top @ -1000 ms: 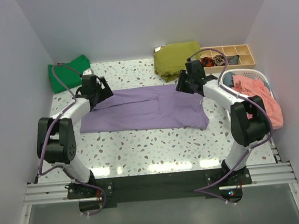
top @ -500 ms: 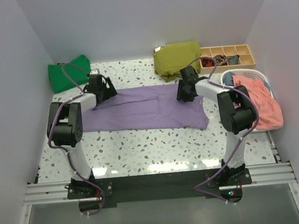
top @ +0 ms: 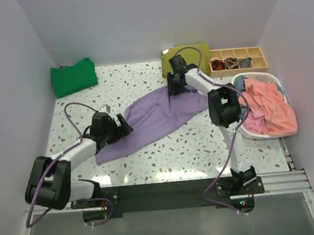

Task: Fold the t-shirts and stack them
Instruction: Rotate the tshirt 90 degrees

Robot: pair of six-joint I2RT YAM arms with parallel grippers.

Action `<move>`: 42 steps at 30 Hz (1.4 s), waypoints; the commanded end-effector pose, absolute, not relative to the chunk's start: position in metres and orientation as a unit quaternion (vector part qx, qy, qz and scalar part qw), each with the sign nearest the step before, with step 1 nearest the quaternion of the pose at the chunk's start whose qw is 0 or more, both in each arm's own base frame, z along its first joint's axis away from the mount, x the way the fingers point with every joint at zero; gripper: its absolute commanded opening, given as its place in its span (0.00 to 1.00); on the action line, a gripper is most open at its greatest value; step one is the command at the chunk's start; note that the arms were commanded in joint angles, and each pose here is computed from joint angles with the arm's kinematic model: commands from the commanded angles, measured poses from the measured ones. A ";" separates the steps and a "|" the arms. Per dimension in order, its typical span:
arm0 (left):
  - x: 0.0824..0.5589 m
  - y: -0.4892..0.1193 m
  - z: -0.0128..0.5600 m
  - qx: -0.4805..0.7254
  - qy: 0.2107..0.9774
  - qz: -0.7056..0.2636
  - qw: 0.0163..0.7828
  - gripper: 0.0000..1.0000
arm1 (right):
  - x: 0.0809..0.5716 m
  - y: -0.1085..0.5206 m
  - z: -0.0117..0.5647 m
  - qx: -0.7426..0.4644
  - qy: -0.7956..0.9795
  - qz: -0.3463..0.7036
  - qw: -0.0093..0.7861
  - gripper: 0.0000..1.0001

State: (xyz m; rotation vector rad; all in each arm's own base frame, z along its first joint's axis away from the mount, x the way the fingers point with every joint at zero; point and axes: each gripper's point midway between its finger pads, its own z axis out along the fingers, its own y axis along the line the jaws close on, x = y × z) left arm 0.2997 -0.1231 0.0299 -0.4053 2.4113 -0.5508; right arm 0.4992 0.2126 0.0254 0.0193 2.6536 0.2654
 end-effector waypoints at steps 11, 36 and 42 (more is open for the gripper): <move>0.127 -0.153 0.011 -0.147 0.937 -0.307 0.081 0.86 | 0.462 0.374 -0.001 -0.120 0.957 0.214 0.158 0.51; 0.395 -0.184 0.204 -0.014 0.864 -0.261 0.430 0.94 | 0.503 0.301 0.265 -0.154 0.817 0.256 0.492 0.56; 0.454 -0.220 0.150 0.028 0.870 -0.309 0.383 0.87 | 0.444 0.234 0.243 -0.078 0.846 0.179 0.497 0.56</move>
